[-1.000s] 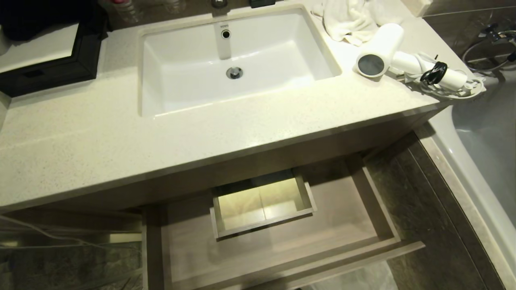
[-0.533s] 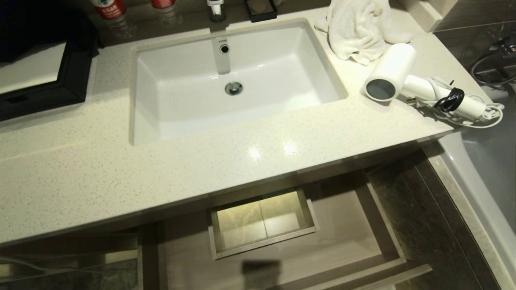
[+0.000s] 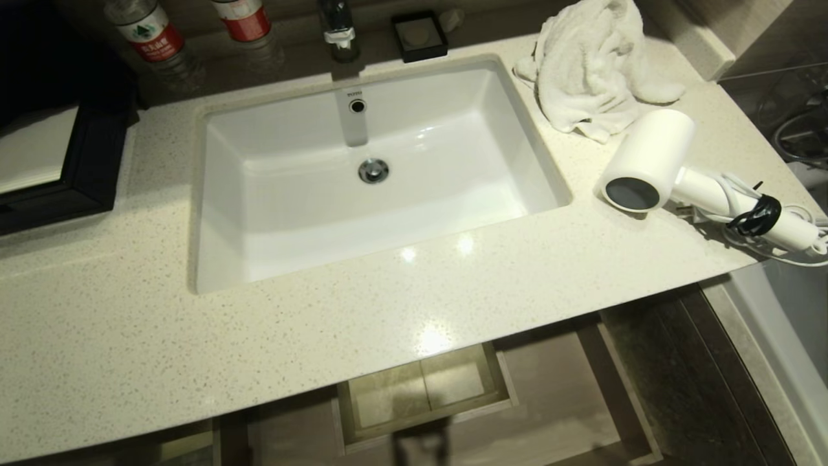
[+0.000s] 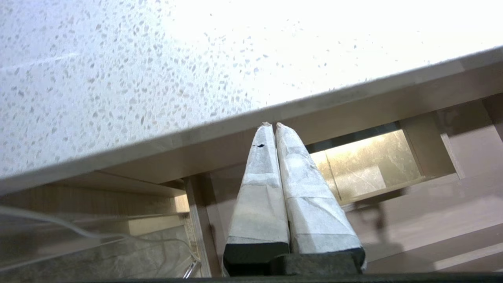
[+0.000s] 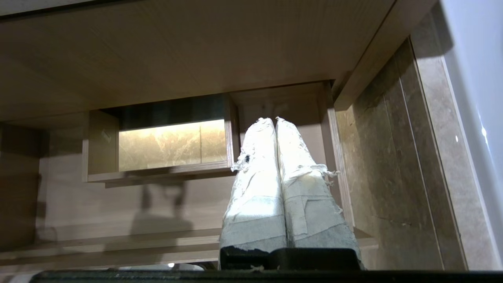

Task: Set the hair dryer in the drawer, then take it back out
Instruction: Pick up the hairdryer

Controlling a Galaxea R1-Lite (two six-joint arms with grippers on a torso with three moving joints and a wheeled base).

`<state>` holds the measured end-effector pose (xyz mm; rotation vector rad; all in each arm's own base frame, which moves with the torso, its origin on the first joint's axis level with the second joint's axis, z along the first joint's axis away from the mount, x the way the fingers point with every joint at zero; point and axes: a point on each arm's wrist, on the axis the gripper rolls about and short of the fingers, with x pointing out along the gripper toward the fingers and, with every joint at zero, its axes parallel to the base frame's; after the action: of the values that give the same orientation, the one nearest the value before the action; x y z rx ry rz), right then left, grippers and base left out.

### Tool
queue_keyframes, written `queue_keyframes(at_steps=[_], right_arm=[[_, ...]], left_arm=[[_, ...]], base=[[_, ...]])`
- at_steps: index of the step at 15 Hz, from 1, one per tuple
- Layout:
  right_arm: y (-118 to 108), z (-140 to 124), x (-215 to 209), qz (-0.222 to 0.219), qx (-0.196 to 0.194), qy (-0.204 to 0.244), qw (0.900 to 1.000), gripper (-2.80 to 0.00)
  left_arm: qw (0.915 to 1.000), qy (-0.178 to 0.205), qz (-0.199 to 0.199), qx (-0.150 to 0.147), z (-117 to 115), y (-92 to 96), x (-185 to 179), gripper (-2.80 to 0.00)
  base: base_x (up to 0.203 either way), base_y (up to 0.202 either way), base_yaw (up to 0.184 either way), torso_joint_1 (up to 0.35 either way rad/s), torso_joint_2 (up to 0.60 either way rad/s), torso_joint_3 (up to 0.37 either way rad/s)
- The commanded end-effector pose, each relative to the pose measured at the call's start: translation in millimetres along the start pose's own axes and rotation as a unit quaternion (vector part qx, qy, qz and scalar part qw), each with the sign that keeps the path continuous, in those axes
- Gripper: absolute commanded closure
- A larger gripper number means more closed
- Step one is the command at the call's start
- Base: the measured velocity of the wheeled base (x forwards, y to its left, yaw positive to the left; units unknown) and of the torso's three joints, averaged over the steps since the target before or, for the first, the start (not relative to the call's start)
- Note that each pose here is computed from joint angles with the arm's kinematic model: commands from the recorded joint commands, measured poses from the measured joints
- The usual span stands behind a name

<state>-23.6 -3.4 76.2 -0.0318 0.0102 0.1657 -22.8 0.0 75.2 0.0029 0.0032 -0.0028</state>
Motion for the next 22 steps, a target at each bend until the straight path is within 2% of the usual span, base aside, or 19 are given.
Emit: queue_keyframes(at_steps=[1,4,6,8,10,12,13,14,16,18,20,21,22], right_arm=[[0,-2,-3,-0.001,-0.002,-0.018,1.0,0.0],[0,-1,-3,0.0,-0.001,-0.019,1.0,0.0],[0,-1,-3,0.002,-0.029,-0.017,0.999,0.0],[0,4,-4,-0.003,-0.022,-0.031,0.999,0.0],[-1,37,-20,-0.005,-0.017,-0.082,0.997,0.0],[-3,99,-56,0.0,-0.011,-0.161,0.987,0.0],[-5,134,-71,0.0,-0.009,-0.176,0.984,0.0],[-7,170,-80,-0.002,-0.007,-0.17,0.985,0.0],[-12,238,-71,0.0,-0.02,-0.105,0.994,0.0],[-13,279,-22,-0.003,-0.041,-0.001,0.999,0.0],[-11,298,31,-0.001,-0.068,0.086,0.994,0.0],[-9,300,53,0.01,-0.088,0.127,0.988,-2.8],[-6,296,71,0.042,-0.126,0.164,0.977,-2.8]], left_arm=[[1.0,0.0,0.001,0.0,0,0.0,0,0.0],[1.0,0.001,0.0,0.0,0,0.0,0,0.0],[1.0,0.0,0.0,0.0,0,0.0,0,0.0],[1.0,0.0,0.0,0.0,0,0.0,0,0.0],[1.0,0.001,0.0,0.0,0,0.0,0,0.0],[1.0,0.001,0.0,0.0,0,0.0,0,0.0],[1.0,0.001,0.0,0.0,0,0.0,0,0.0],[1.0,0.0,0.0,0.0,0,0.0,0,0.0],[1.0,0.001,-0.001,0.0,0,0.0,0,0.0],[1.0,0.001,0.0,0.0,0,0.0,0,0.0],[1.0,0.001,0.0,0.0,0,0.0,0,0.0],[1.0,0.001,-0.001,0.0,0,0.0,0,0.0],[1.0,0.001,0.0,0.0,0,0.0,0,0.0]], base=[[0.0,0.0,0.0,0.134,-0.1,0.02],[0.0,0.0,0.0,0.03,-0.03,0.007],[0.0,0.0,0.0,0.0,0.0,0.0],[0.0,0.0,0.0,0.0,0.0,0.0],[0.0,0.0,0.0,0.0,0.0,0.0],[0.0,0.0,0.0,0.0,0.0,0.0],[0.0,0.0,0.0,0.0,0.0,0.0],[0.0,0.0,0.0,0.0,0.0,0.0],[0.0,0.0,0.0,0.0,0.0,0.0],[0.0,0.0,0.0,0.0,0.0,0.0],[0.0,0.0,0.0,0.0,0.0,0.0],[0.0,0.0,0.0,0.0,0.0,0.0],[0.0,0.0,0.0,0.0,0.0,0.0]])
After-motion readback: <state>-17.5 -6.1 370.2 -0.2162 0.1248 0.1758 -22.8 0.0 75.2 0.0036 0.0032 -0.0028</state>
